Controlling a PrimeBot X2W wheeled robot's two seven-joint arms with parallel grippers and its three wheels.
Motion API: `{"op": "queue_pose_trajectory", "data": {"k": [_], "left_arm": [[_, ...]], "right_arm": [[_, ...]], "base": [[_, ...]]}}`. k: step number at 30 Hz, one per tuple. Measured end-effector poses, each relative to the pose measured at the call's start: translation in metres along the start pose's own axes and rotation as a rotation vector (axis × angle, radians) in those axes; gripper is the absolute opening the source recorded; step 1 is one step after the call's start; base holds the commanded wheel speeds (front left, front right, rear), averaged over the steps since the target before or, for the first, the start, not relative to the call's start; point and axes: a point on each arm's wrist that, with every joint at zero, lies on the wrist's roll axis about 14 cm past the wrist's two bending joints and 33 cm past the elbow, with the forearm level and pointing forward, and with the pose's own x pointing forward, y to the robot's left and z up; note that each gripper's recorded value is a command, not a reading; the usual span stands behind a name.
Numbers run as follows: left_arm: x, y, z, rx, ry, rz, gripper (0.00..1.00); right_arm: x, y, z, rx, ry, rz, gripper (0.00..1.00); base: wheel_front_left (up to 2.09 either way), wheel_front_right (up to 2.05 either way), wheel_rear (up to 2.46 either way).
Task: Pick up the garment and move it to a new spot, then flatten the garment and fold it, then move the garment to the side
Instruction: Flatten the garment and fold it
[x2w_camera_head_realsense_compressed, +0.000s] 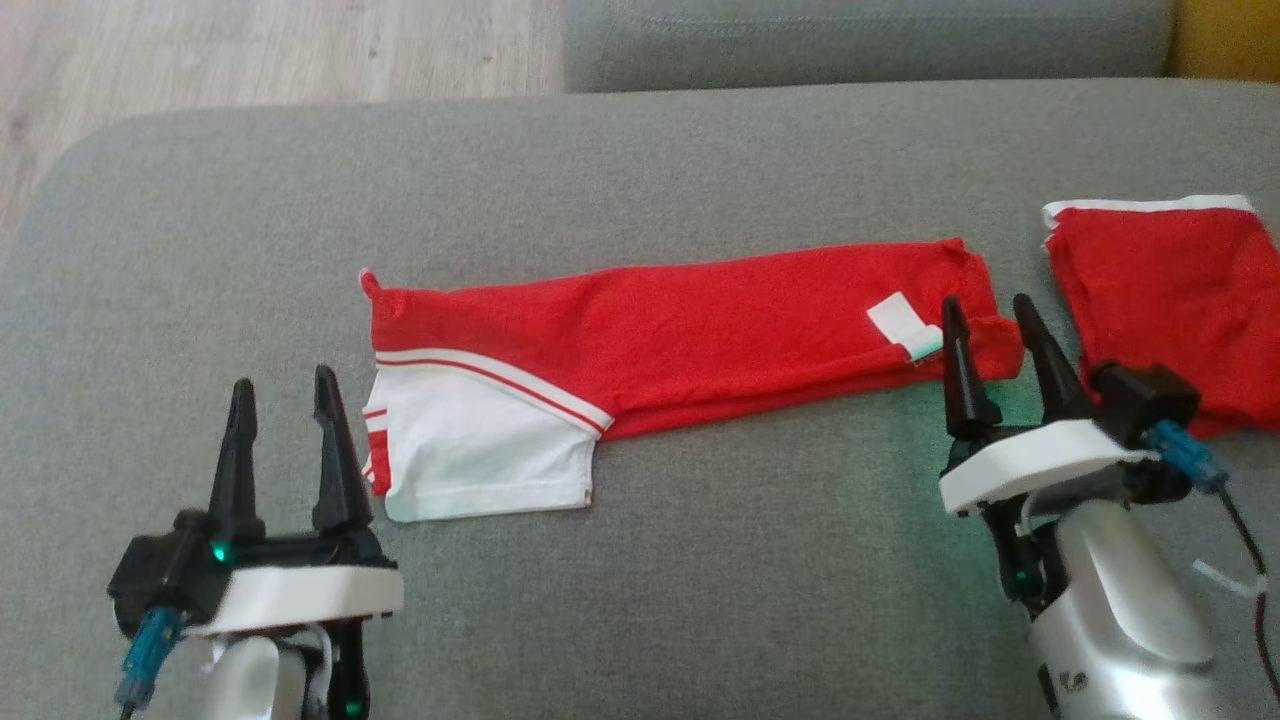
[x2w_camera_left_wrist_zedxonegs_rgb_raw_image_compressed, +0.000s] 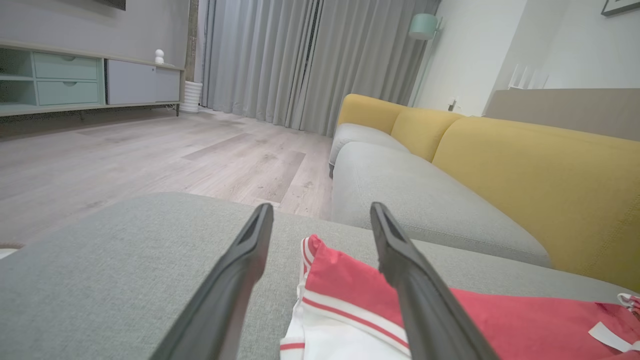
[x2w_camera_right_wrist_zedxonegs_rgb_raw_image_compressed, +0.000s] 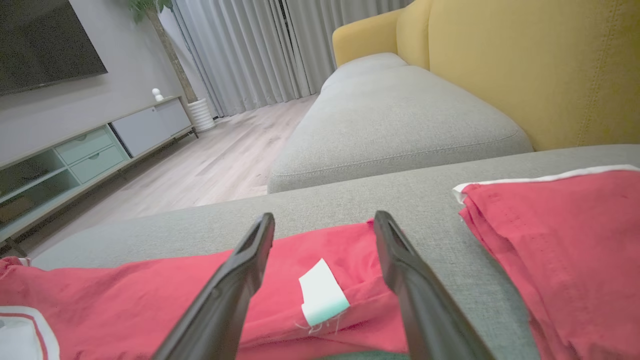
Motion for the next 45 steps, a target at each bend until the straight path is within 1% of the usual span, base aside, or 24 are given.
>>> {"op": "queue_pose_trajectory", "data": {"k": [4, 10, 13, 17, 22, 23, 24, 25, 26, 27, 30, 35, 39, 43, 45], "left_arm": [[0.008, 0.000, -0.002, 0.008, 0.003, -0.012, 1.00], [0.012, 0.008, -0.018, 0.017, 0.048, -0.003, 1.00], [0.012, 0.014, -0.021, 0.019, 0.058, 0.014, 1.00], [0.015, 0.017, -0.019, 0.013, 0.051, 0.019, 1.00], [0.017, 0.018, -0.018, 0.005, 0.048, 0.023, 1.00], [0.017, 0.018, -0.018, 0.005, 0.048, 0.023, 1.00], [0.017, 0.017, -0.018, 0.005, 0.048, 0.022, 1.00], [0.017, 0.017, -0.018, 0.005, 0.049, 0.021, 1.00], [0.018, 0.017, -0.019, 0.004, 0.049, 0.020, 1.00], [0.018, 0.016, -0.019, 0.004, 0.049, 0.019, 1.00], [0.019, 0.014, -0.019, 0.001, 0.048, 0.013, 1.00], [0.019, 0.010, -0.016, -0.003, 0.039, 0.006, 1.00], [0.019, 0.007, -0.012, -0.006, 0.029, -0.003, 1.00], [0.016, 0.002, -0.007, -0.009, 0.015, -0.016, 1.00], [0.014, 0.000, -0.006, -0.011, 0.014, -0.021, 1.00]], "right_arm": [[0.012, -0.016, -0.008, -0.007, 0.041, -0.045, 1.00], [0.026, -0.053, -0.035, 0.028, 0.162, -0.168, 1.00], [0.029, -0.062, -0.053, 0.057, 0.224, -0.210, 1.00], [0.028, -0.056, -0.080, 0.083, 0.314, -0.209, 1.00], [0.035, -0.046, -0.084, 0.087, 0.334, -0.184, 1.00], [0.036, -0.045, -0.084, 0.084, 0.336, -0.179, 0.98], [0.036, -0.044, -0.085, 0.082, 0.340, -0.175, 0.61], [0.036, -0.043, -0.086, 0.084, 0.343, -0.174, 0.61], [0.037, -0.042, -0.086, 0.080, 0.344, -0.170, 0.21], [0.037, -0.041, -0.086, 0.078, 0.344, -0.167, 0.00], [0.037, -0.039, -0.084, 0.072, 0.337, -0.161, 0.00], [0.034, -0.047, -0.073, 0.040, 0.308, -0.177, 0.00], [0.031, -0.059, -0.061, 0.020, 0.276, -0.206, 0.00], [0.016, -0.087, -0.045, 0.004, 0.223, -0.279, 0.00], [0.008, -0.096, -0.040, 0.001, 0.206, -0.305, 0.00]], "base": [[0.00, 0.00, 0.00], [0.00, 0.00, 0.00], [0.00, 0.00, 0.00], [0.00, 0.00, 0.00], [0.00, 0.00, 0.00], [0.00, 0.00, 0.00], [0.00, 0.00, 0.00], [0.00, 0.00, 0.00], [0.00, 0.00, 0.00], [0.00, 0.00, 0.00], [0.00, 0.00, 0.00], [0.00, 0.00, 0.00], [0.00, 0.00, 0.00], [0.00, 0.00, 0.00], [0.00, 0.00, 0.00]]}}
